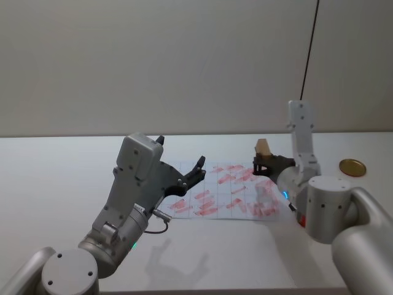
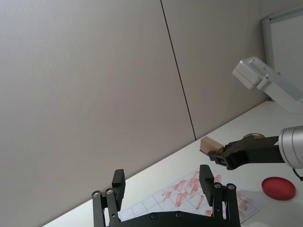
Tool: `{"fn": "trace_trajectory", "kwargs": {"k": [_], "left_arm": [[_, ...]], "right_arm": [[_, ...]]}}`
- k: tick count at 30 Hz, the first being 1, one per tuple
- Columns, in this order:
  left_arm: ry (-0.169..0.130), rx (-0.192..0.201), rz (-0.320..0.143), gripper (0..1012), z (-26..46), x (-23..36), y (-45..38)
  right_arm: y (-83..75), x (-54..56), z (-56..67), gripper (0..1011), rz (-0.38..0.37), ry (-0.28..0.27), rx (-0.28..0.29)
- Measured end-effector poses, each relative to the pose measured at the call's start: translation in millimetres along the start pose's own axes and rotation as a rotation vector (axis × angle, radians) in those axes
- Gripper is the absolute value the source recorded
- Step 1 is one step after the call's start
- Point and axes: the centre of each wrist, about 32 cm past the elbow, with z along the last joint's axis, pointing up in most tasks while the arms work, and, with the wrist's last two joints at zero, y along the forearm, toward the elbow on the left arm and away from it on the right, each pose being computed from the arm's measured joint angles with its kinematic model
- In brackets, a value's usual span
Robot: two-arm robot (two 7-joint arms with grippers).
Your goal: Use the one hand to pick up the stamp and affix it onto the A4 paper.
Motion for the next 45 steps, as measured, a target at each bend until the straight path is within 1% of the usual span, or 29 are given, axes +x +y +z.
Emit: {"fn": "trace_trajectory", "kwargs": {"k": [3, 9, 13, 14, 17, 21, 23, 26, 29, 30, 33, 36, 45], "left_arm": [[0.000, 0.000, 0.000, 993, 0.0, 0.0, 0.0], [0.000, 0.000, 0.000, 993, 0.0, 0.0, 0.0], [0.000, 0.000, 0.000, 993, 0.0, 0.0, 0.0], [0.000, 0.000, 0.000, 993, 0.0, 0.0, 0.0], [0.000, 0.000, 0.000, 993, 0.0, 0.0, 0.0], [0.000, 0.000, 0.000, 993, 0.0, 0.0, 0.0], [0.000, 0.000, 0.000, 993, 0.0, 0.0, 0.0], [0.000, 0.000, 0.000, 993, 0.0, 0.0, 0.0], [0.000, 0.000, 0.000, 993, 0.0, 0.0, 0.0], [0.000, 0.000, 0.000, 993, 0.0, 0.0, 0.0], [0.000, 0.000, 0.000, 993, 0.0, 0.0, 0.0], [0.000, 0.000, 0.000, 993, 0.0, 0.0, 0.0], [0.000, 0.000, 0.000, 993, 0.0, 0.0, 0.0]], "right_arm": [[-3.8, 2.4, 1.0, 232, -0.013, 0.012, -0.004], [-13.7, 12.7, 0.9, 232, -0.055, 0.037, -0.019], [-20.1, 20.9, -1.6, 232, -0.092, 0.051, -0.044], [-20.1, 20.9, -1.6, 232, -0.092, 0.051, -0.044], [-24.7, 28.2, -5.5, 232, -0.122, 0.060, -0.070], [-29.1, 34.5, -8.8, 232, -0.149, 0.067, -0.098], [-31.5, 38.4, -11.8, 232, -0.166, 0.071, -0.121], [-33.4, 41.3, -14.8, 232, -0.179, 0.074, -0.144], [-36.0, 45.8, -20.7, 229, -0.197, 0.079, -0.181], [-36.0, 45.8, -20.7, 229, -0.197, 0.079, -0.181], [-38.0, 49.0, -27.2, 232, -0.209, 0.082, -0.216], [-39.3, 50.8, -32.1, 232, -0.212, 0.085, -0.239], [-40.8, 53.3, -41.1, 232, -0.209, 0.093, -0.275]]}}
